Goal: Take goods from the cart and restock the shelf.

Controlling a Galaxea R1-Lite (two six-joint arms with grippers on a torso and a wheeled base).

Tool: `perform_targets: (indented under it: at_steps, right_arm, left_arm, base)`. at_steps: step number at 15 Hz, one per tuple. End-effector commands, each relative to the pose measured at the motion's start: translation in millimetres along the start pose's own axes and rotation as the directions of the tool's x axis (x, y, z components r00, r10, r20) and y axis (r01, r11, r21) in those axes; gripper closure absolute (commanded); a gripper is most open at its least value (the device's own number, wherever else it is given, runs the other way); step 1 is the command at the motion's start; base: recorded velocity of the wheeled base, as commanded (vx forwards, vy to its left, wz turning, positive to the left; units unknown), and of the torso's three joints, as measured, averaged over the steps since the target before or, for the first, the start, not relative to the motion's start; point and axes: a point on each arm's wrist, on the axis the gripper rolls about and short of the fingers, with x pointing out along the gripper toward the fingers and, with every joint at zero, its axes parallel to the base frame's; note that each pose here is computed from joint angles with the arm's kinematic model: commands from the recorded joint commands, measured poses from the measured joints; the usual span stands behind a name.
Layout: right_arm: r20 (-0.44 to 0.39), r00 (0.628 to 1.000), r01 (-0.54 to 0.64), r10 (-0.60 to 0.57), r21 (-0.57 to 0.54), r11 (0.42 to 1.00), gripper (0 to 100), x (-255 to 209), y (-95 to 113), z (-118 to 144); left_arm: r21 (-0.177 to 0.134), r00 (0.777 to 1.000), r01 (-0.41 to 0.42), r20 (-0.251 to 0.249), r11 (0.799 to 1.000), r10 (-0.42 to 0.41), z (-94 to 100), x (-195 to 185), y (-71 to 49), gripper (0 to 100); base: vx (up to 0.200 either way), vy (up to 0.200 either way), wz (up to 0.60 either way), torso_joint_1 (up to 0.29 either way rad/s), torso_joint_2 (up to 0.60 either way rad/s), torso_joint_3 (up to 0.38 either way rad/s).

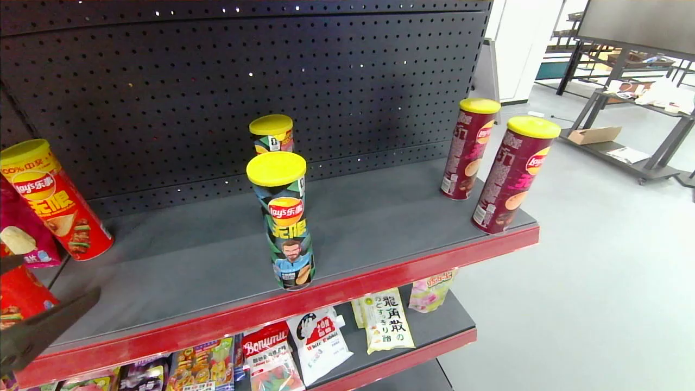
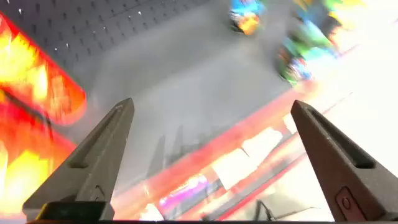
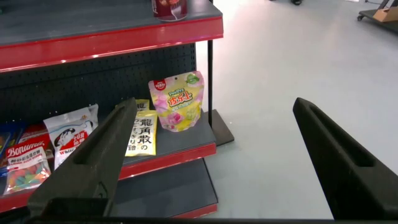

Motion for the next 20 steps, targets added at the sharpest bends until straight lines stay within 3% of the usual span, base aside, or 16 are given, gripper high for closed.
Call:
perform_targets:
  at_steps: [1, 3, 4, 5, 6, 9, 11, 12, 14, 16, 20]
  right_arm:
    - [0.0, 1.0, 0.0, 0.0, 0.0, 1.0, 0, 0.0, 0.0, 0.0]
    - [0.0, 1.0, 0.0, 0.0, 0.0, 1.0, 0, 0.0, 0.0, 0.0]
    - [0.0, 1.0, 0.0, 0.0, 0.0, 1.0, 0, 0.0, 0.0, 0.0]
    - [0.0, 1.0, 0.0, 0.0, 0.0, 1.0, 0, 0.0, 0.0, 0.0]
    - [0.0, 1.0, 0.0, 0.0, 0.0, 1.0, 0, 0.0, 0.0, 0.0]
    - [0.0, 1.0, -0.001, 0.001, -0.003, 1.0, 0, 0.0, 0.0, 0.0]
    - [0.0, 1.0, -0.001, 0.001, -0.006, 1.0, 0, 0.0, 0.0, 0.0]
    - [0.0, 1.0, 0.0, 0.0, -0.006, 1.0, 0, 0.0, 0.0, 0.0]
    - [0.0, 1.0, -0.001, 0.001, -0.007, 1.0, 0, 0.0, 0.0, 0.0]
    - [0.0, 1.0, 0.0, 0.0, -0.006, 1.0, 0, 0.0, 0.0, 0.0]
    - [0.0, 1.0, 0.0, 0.0, -0.006, 1.0, 0, 0.0, 0.0, 0.0]
  left_arm:
    - [0.042, 0.99, -0.003, 0.14, 0.999, -0.003, -33.4, -65.0, -22.9, 0]
    - [0.048, 0.986, -0.009, 0.169, 0.999, 0.001, -60.2, -86.1, -33.8, 0]
    - [0.04, 0.989, -0.001, 0.145, 0.999, -0.005, -78.9, -97.7, -40.4, 0]
    - [0.04, 0.989, -0.001, 0.145, 0.999, -0.005, -78.9, -97.7, -40.4, 0]
    - [0.042, 0.992, 0.005, 0.13, 0.999, -0.01, -100.4, -108.9, -47.6, 0]
    - [0.039, 0.987, -0.021, 0.157, 0.999, 0.015, -97.0, -108.3, -46.3, 0]
    - [-0.028, 0.985, -0.108, 0.132, 0.994, 0.11, -100.9, -103.9, -43.5, 0]
    - [-0.044, 0.981, -0.147, 0.124, 0.988, 0.151, -103.1, -101.4, -42.2, 0]
    - [-0.081, 0.966, -0.191, 0.161, 0.978, 0.202, -103.1, -94.3, -39.2, 0]
    - [-0.079, 0.962, -0.194, 0.182, 0.978, 0.206, -103.7, -90.6, -38.2, 0]
    - [-0.079, 0.965, -0.186, 0.173, 0.979, 0.197, -106.1, -88.5, -38.1, 0]
  base:
    - [0.0, 0.0, 0.0, 0.0, 0.0, 0.0]
    - [0.0, 0.0, 0.0, 0.0, 0.0, 0.0]
    - [0.0, 0.0, 0.0, 0.0, 0.0, 0.0]
    - [0.0, 0.0, 0.0, 0.0, 0.0, 0.0]
    - [0.0, 0.0, 0.0, 0.0, 0.0, 0.0]
    - [0.0, 0.0, 0.0, 0.0, 0.0, 0.0]
    - [0.0, 0.0, 0.0, 0.0, 0.0, 0.0]
    - [0.0, 0.0, 0.0, 0.0, 0.0, 0.0]
    - [0.0, 0.0, 0.6, -0.002, 0.0, -0.005]
    - [0.0, 0.0, 0.6, 0.005, 0.0, 0.002]
    - [0.0, 0.0, 0.6, 0.004, 0.0, 0.0]
